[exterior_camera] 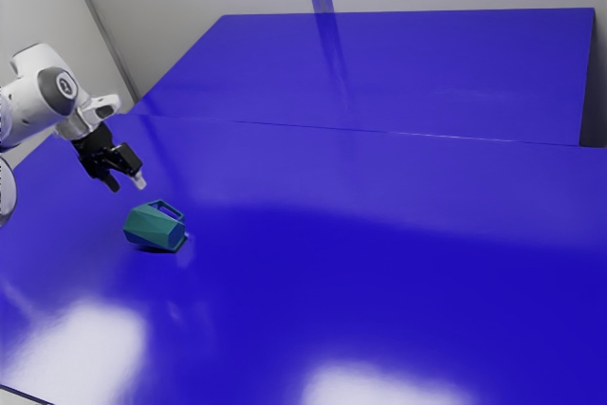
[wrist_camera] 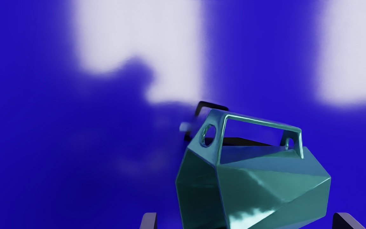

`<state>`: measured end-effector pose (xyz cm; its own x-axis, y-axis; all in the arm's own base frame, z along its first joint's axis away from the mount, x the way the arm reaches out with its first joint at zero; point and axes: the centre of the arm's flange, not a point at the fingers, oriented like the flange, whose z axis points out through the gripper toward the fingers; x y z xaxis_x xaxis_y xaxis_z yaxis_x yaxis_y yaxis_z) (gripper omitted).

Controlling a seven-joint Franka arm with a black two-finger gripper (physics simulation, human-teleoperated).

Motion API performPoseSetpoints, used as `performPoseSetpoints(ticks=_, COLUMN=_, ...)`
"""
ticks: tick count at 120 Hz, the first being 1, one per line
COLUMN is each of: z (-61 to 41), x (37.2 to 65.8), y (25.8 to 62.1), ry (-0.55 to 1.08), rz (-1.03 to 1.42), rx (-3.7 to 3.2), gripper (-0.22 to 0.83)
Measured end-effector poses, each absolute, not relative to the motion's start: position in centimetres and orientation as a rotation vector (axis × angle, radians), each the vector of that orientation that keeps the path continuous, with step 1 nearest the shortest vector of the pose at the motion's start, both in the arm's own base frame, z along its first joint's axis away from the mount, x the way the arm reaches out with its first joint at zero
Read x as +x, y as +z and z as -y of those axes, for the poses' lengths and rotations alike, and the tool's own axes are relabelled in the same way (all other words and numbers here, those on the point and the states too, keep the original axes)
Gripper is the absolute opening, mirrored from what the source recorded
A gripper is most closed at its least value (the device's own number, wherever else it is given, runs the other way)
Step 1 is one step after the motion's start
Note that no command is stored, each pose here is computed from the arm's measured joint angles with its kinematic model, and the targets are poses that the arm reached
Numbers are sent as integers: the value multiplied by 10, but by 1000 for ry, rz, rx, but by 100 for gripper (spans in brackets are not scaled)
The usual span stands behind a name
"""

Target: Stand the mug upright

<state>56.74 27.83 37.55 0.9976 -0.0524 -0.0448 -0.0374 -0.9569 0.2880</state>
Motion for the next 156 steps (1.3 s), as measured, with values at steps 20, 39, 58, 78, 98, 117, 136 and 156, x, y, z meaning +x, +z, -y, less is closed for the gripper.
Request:
performPoseSetpoints(ticks=20, z=-289, x=575, y=348, ry=-66, rz=88, rx=2755, gripper=62)
performPoseSetpoints(ticks=39, z=-295, x=574, y=324, ry=-75, rz=111, rx=2664, gripper=61)
performPoseSetpoints(ticks=58, z=-297, x=570, y=306, ry=-78, rz=121, rx=2594, gripper=60)
performPoseSetpoints(ticks=78, z=-301, x=564, y=302, ry=-67, rz=128, rx=2549, gripper=46)
performPoseSetpoints(ticks=98, z=-300, x=561, y=299, ry=-50, rz=132, rx=2512, gripper=29)
performPoseSetpoints(ticks=117, z=-297, x=561, y=292, ry=-42, rz=134, rx=2477, gripper=16)
performPoseSetpoints(ticks=136, z=-293, x=563, y=292, ry=-27, rz=146, rx=2459, gripper=3)
performPoseSetpoints(ticks=156, z=-284, x=567, y=295, ry=-5, rz=160, rx=2428, gripper=-2)
